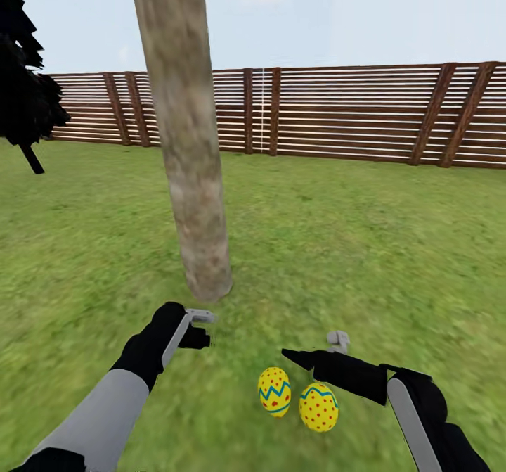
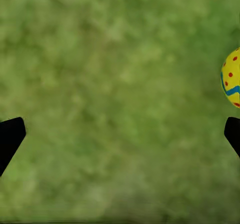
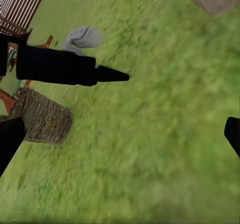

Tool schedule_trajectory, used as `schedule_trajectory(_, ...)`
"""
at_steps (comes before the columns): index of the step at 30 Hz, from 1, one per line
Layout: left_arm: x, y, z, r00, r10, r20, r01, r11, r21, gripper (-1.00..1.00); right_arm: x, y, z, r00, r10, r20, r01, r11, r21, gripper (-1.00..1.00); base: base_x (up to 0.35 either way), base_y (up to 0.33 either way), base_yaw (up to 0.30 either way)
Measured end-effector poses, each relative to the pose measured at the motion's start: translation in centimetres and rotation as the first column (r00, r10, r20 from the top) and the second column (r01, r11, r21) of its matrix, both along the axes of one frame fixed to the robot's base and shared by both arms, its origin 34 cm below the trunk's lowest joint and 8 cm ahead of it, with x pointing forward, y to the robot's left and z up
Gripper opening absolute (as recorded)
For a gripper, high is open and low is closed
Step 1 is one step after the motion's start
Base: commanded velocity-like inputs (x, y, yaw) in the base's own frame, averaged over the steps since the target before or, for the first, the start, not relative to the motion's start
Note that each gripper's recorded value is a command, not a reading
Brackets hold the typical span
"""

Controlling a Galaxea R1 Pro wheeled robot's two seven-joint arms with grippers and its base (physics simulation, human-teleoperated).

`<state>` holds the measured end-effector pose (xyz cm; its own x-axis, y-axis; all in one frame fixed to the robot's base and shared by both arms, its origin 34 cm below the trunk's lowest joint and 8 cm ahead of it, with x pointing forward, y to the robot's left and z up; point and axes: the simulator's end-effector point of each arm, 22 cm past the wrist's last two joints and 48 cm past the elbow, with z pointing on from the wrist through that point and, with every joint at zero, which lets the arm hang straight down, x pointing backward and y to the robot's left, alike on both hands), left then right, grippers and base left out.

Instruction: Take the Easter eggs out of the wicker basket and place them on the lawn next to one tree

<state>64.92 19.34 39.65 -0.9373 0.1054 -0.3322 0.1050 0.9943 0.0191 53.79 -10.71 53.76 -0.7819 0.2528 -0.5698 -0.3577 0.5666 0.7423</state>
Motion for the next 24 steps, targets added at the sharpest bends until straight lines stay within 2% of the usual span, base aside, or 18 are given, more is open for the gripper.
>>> schedule_trajectory(8,0.2,0.2,1.7,1.000,0.003,0.025,-0.003,1.000,0.002,1.00,-0.1,0.0,1.5,1.000,-0.001,0.031,0.001,1.000,-0.003,1.00,0.000,0.000,0.291)
schedule_trajectory(13,0.4,0.3,2.9,0.999,0.004,0.045,-0.005,1.000,0.004,1.00,0.1,-0.4,1.8,0.999,-0.022,0.040,0.023,0.999,-0.035,1.00,0.000,0.000,0.290)
schedule_trajectory(24,0.4,0.4,3.0,0.999,0.006,0.048,-0.007,1.000,0.003,1.00,0.3,-0.6,1.2,0.999,-0.038,0.030,0.040,0.997,-0.061,1.00,-0.042,0.014,0.290)
